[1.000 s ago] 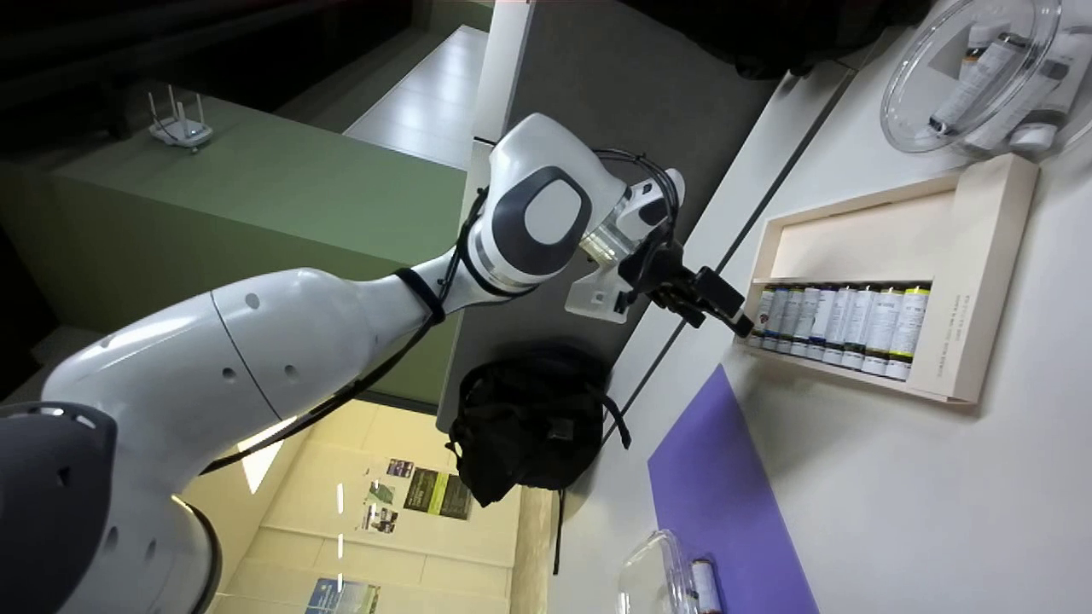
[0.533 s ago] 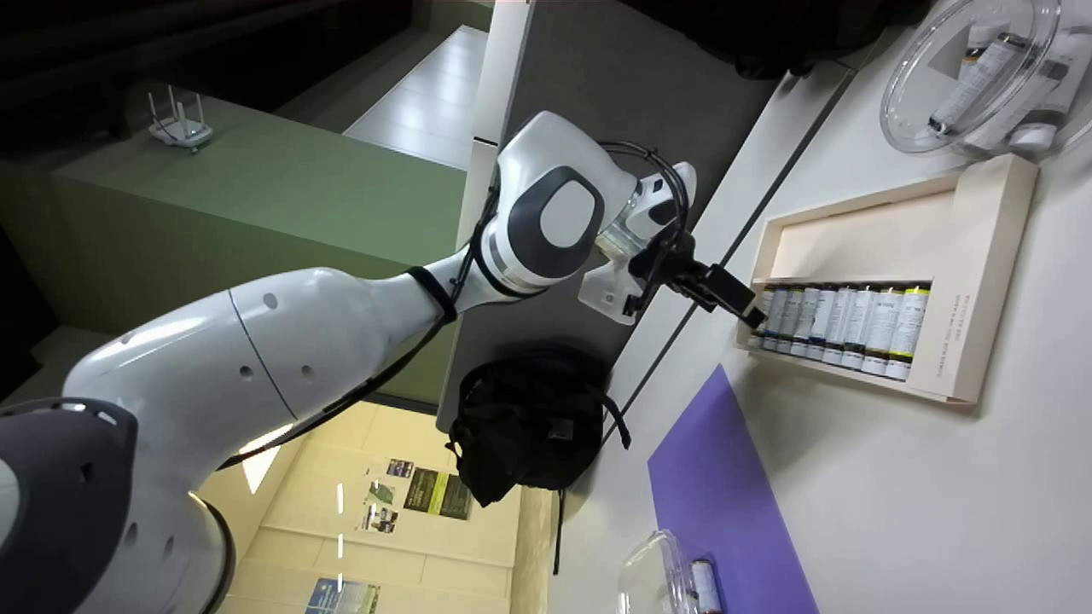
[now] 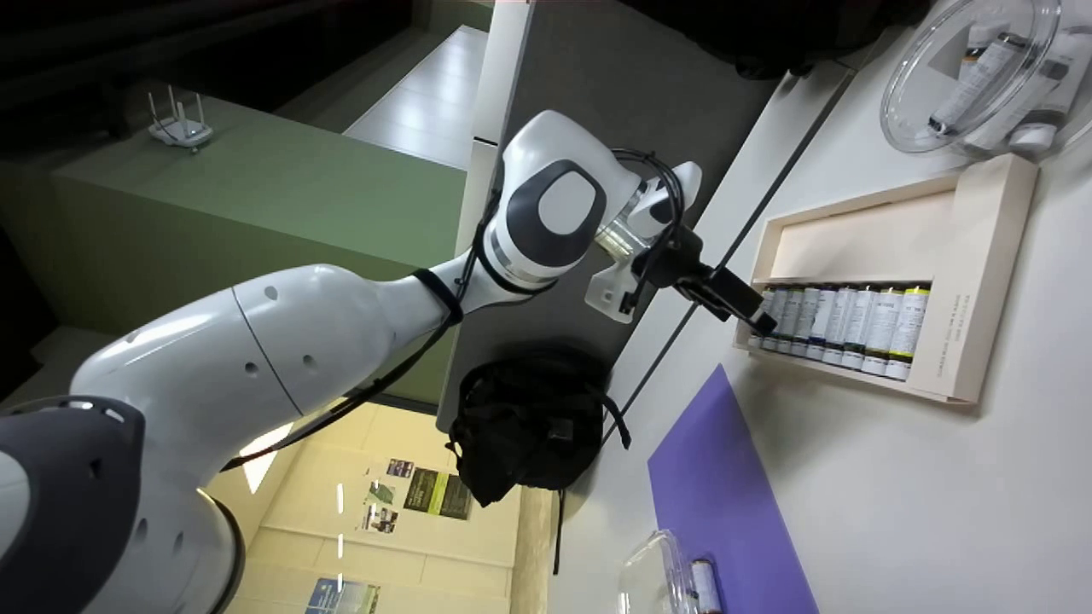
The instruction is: Take one bottle from the box from and place it on the table
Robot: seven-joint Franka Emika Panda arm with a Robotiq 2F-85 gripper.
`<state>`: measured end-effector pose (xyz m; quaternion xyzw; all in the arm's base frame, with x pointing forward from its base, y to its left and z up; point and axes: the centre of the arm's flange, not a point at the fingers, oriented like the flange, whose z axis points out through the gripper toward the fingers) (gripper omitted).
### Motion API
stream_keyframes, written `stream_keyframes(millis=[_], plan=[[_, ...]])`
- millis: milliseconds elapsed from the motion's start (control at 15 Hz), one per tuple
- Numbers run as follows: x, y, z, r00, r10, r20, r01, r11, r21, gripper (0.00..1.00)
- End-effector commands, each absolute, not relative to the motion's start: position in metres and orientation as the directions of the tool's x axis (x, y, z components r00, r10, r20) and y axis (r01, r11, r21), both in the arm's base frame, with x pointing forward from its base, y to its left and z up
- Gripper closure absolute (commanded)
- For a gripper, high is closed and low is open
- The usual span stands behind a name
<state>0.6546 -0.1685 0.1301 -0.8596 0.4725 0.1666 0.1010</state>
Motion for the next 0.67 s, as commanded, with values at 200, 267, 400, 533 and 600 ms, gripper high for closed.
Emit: stream_keyframes(millis=[200,267,400,533,600], plan=[[0.672,-0.175,0.119,0.462,-0.806,-0.369,-0.856,-0.515,0.052,0.0],[0.673,-0.175,0.116,0.461,-0.809,-0.366,-0.856,-0.513,0.055,0.0],[0.675,-0.174,0.112,0.46,-0.81,-0.364,-0.856,-0.513,0.06,0.0],[0.678,-0.173,0.109,0.46,-0.811,-0.362,-0.855,-0.515,0.068,0.0],[0.679,-0.172,0.109,0.458,-0.812,-0.362,-0.854,-0.515,0.073,0.0]])
